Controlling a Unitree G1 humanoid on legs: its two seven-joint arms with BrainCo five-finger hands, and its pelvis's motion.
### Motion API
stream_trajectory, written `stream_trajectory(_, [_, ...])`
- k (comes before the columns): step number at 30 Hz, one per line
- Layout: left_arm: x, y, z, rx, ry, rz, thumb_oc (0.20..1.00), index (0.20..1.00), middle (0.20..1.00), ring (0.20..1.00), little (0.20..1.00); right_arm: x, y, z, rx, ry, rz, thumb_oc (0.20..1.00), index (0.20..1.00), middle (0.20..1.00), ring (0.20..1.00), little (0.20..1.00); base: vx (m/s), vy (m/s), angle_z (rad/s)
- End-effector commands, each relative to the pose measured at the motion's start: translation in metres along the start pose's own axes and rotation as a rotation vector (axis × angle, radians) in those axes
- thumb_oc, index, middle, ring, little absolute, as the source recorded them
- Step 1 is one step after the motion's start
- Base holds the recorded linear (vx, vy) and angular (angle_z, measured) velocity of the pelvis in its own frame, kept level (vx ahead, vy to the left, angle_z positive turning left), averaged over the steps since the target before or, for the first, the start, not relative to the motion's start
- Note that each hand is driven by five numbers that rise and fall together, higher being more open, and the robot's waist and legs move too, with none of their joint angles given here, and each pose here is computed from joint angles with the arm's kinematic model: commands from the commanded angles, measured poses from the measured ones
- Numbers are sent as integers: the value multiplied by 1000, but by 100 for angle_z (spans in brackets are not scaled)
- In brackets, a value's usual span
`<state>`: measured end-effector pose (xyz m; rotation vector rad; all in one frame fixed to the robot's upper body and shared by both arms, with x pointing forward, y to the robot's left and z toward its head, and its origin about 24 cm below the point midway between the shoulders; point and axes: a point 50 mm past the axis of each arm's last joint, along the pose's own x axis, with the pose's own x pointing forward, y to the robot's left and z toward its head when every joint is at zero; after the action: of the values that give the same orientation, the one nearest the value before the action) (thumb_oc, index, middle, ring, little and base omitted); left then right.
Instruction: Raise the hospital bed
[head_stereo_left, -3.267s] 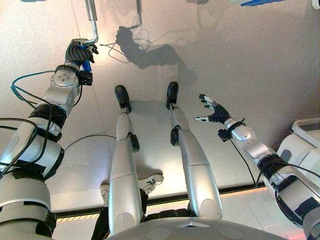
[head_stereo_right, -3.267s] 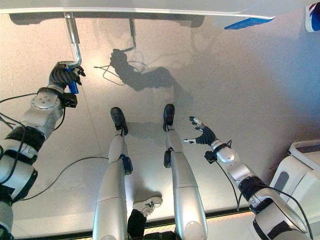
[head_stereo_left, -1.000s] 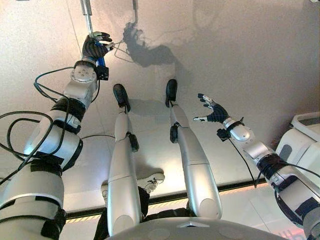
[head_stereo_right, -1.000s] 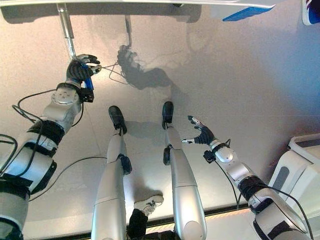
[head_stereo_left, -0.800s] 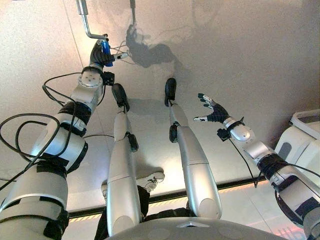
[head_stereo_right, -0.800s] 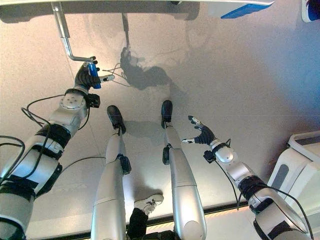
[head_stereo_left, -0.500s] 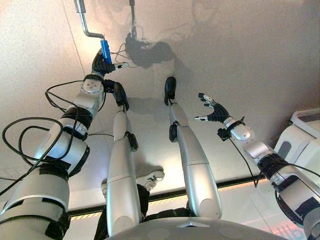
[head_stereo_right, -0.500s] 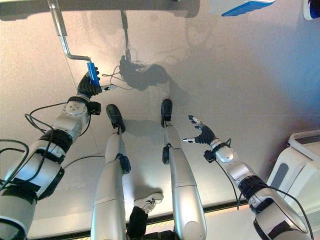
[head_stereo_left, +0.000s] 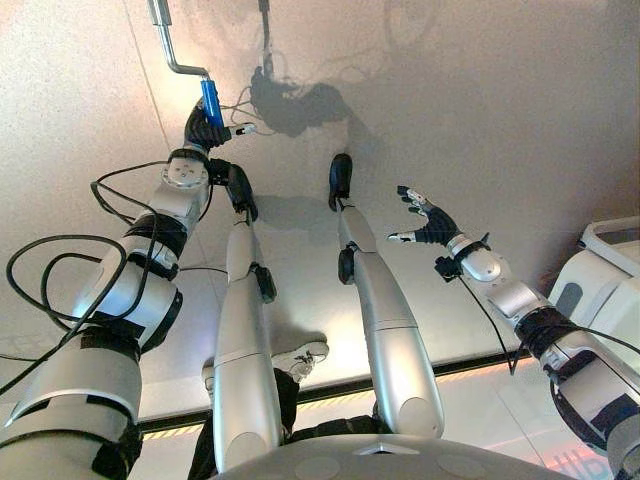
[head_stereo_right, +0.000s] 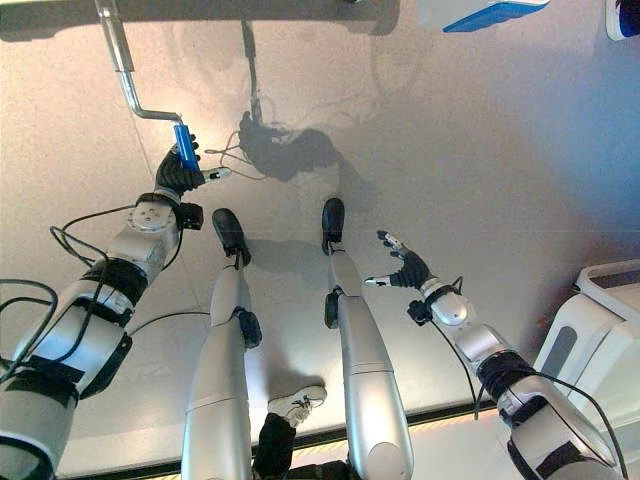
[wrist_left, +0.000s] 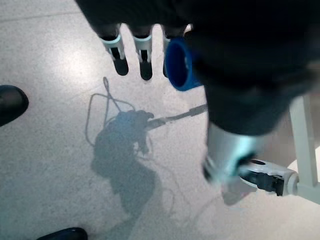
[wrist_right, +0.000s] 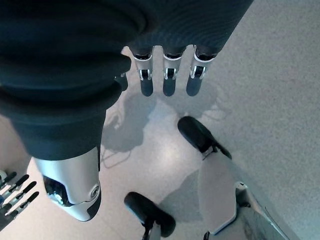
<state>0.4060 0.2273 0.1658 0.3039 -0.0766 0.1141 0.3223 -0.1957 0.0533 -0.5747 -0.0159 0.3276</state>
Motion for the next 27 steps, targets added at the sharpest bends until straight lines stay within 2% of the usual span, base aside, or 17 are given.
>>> stream_trajectory(1, [3,-4,17,-3,-72,-23,200,200,200,200,200,-5,-9,4,-23,-30,-16,1000,1000,1000,1000,1000,0,0,0])
stream_trajectory(17, [3,-8,24,14,-99,-45,200,200,200,200,200,-6,-8,-1,-41,-4,1,1000,1000,1000,1000,1000,0,0,0])
stream_trajectory(27, [3,-31,49,52,-200,-130,200,200,200,200,200,-6,-4,-4,-50,15,27,1000,1000,1000,1000,1000,0,0,0])
